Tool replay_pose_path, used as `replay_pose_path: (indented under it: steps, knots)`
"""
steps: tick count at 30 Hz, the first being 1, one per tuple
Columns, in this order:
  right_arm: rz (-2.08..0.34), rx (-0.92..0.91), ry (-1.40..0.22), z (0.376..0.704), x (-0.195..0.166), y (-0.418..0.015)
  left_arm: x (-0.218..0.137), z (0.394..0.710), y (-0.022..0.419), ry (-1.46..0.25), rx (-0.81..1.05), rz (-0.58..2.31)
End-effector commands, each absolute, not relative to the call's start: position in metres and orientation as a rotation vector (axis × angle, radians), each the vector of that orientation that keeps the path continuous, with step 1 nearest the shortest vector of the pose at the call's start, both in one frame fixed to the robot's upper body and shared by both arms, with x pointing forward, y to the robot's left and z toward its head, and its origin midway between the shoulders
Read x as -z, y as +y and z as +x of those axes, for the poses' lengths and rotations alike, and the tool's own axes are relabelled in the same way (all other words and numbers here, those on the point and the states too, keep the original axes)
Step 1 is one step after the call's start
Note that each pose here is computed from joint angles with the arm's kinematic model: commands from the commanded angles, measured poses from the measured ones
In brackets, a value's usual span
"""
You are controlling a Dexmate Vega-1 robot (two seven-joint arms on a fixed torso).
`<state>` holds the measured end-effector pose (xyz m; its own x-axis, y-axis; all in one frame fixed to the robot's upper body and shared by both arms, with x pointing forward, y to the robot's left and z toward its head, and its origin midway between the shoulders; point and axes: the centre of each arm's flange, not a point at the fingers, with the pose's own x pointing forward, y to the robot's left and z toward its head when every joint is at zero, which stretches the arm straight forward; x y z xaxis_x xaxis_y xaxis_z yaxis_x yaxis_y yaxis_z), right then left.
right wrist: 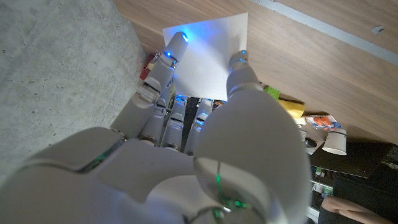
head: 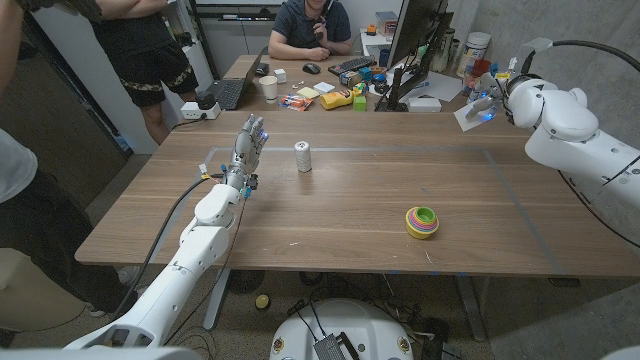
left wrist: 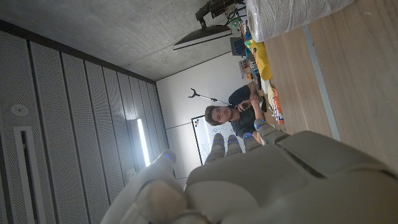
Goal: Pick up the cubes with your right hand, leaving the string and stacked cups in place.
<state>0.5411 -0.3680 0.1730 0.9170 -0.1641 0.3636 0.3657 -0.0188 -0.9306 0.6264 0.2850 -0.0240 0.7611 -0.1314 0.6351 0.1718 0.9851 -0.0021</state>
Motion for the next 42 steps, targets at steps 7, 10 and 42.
replay_pose_path:
  steps: [7,10,42]
  knots:
    - [-1.528,0.529,-0.28,0.52,-0.204,-0.358,0.023,0.628,0.289,-0.69,0.155,-0.068]
    - [-1.515,0.556,-0.307,0.515,-0.206,-0.358,0.023,0.629,0.29,-0.69,0.155,-0.067]
    - [-1.449,0.857,-0.566,0.463,-0.215,-0.346,0.024,0.625,0.294,-0.707,0.163,-0.068]
